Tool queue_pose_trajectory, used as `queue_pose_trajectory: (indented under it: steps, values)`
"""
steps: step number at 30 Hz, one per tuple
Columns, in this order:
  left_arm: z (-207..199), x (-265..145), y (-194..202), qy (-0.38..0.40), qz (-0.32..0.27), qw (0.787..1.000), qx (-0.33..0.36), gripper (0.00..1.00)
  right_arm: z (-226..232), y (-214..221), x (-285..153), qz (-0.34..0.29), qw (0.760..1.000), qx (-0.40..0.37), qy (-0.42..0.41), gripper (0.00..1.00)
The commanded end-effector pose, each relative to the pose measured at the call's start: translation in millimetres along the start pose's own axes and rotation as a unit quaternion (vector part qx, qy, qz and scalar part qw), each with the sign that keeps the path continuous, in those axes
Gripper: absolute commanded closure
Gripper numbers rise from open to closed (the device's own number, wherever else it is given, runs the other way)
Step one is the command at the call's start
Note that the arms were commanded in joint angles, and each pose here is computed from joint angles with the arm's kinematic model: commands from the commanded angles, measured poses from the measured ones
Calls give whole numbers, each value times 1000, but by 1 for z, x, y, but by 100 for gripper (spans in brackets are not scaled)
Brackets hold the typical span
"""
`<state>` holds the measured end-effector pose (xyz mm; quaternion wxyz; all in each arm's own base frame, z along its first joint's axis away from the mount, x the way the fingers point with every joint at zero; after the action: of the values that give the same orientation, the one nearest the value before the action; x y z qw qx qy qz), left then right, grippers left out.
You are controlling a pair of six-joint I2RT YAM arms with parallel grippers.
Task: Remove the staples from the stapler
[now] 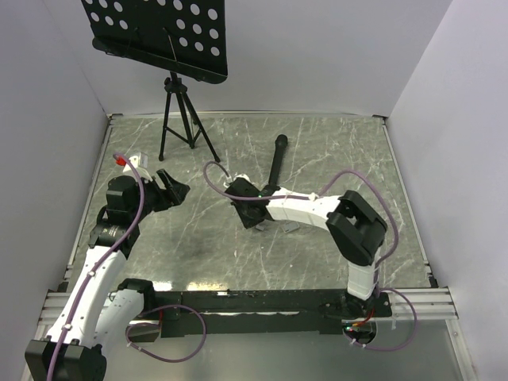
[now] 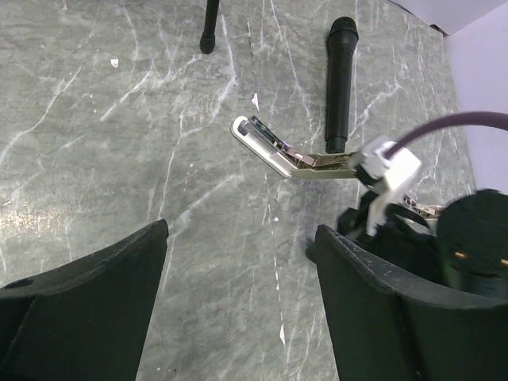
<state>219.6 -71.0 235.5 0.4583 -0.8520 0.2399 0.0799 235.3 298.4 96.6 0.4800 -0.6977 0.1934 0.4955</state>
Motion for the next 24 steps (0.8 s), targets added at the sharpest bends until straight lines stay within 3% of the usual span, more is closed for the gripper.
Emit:
queue_pose_trajectory:
  steps: [1, 11, 24]
  values:
    - [-12, -7, -17, 16, -30, 999, 13, 21, -7, -1, -28, -32, 999, -4, -1, 77]
    - [-12, -6, -17, 15, -29, 999, 13, 21, -46, 24, -49, -21, 999, -9, 44, 77]
    - [-12, -6, -16, 20, -27, 999, 13, 21, -88, 54, -50, 31, 999, 3, 41, 77]
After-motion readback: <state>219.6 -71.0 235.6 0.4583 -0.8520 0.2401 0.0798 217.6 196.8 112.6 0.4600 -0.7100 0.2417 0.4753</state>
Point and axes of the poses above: each gripper's point midway between its finger pads, its own x axis out along the fingers, its own z axis along the line the jaws close on, y = z × x, the point moved 7 cm from there along -x, back along the fingers, and after that the axes turned 3 degrees about -x, right-handed, at the moved point
